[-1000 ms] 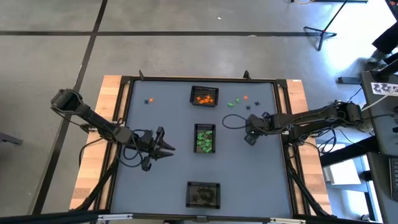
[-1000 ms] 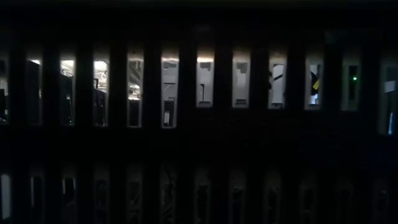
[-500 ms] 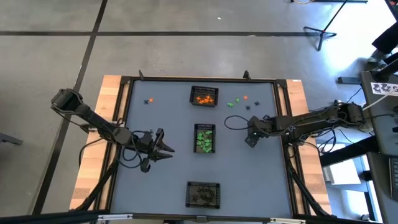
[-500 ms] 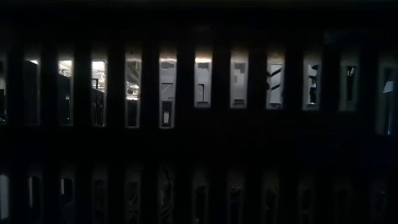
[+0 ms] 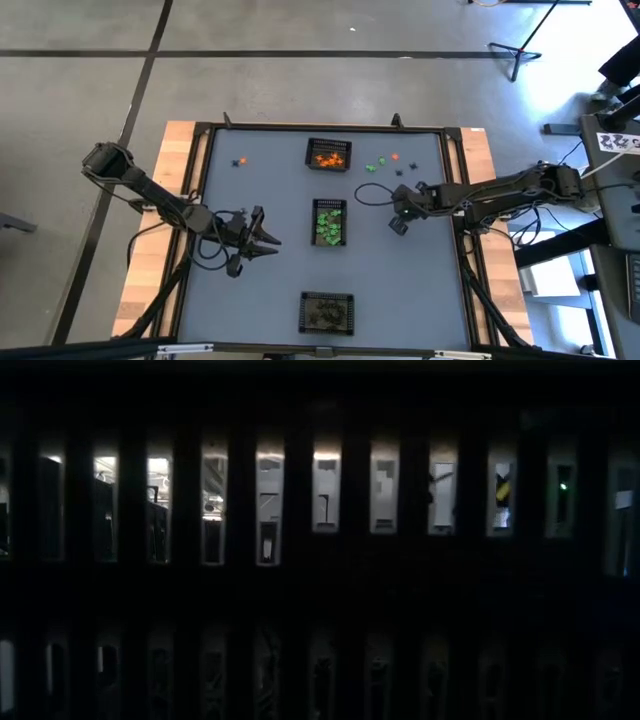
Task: Sort Halloween decoration
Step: Put the orange spider toy into the top black bin
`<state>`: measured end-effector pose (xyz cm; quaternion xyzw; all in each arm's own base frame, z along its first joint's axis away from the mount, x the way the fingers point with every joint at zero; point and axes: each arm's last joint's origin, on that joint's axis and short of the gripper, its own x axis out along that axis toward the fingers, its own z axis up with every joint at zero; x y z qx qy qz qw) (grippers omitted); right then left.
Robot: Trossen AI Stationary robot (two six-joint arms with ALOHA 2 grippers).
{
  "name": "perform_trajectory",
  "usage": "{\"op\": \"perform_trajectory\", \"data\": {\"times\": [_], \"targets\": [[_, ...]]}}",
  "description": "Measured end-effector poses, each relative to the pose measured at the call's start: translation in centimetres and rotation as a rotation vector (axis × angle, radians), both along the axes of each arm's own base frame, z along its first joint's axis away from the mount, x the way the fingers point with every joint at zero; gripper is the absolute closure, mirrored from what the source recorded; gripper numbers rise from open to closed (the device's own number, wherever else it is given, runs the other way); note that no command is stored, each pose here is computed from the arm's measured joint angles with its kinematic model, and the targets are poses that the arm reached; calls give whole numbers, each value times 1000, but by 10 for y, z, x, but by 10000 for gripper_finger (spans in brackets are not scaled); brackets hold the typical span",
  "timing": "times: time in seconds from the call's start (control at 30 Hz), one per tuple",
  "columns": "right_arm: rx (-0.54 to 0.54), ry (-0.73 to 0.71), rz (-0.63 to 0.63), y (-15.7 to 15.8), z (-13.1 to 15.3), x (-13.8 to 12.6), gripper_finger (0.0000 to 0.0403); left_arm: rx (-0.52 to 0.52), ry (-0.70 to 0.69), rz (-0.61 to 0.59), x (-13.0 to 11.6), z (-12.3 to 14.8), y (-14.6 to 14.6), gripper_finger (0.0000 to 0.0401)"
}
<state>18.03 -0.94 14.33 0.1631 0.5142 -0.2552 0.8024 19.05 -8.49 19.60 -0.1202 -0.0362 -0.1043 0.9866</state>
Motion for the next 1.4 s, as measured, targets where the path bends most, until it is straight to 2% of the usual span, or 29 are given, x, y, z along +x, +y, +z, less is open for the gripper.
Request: {"op": "perform_trajectory", "data": {"times": [0.23,0.37,0.63,0.77,0.93,1.1,1.23,1.4], "targets": [[-22,-89,59,0,23,18,400,2,5,0,0,0,0,307],[-64,-215,99,-1,43,34,398,1,6,16,0,-1,0,307],[-288,-502,192,-9,86,66,399,-4,9,78,0,-1,2,307],[-343,-537,167,-31,97,80,401,-5,8,81,0,-1,2,307],[-362,-506,98,-76,96,97,397,-11,-3,82,0,1,2,307],[-256,-498,86,-117,84,109,384,-11,-4,83,0,1,2,307],[-210,-476,68,-137,70,118,365,-12,-5,83,0,1,2,307],[-217,-475,66,-146,59,128,323,-12,-5,85,0,1,3,307]]}}
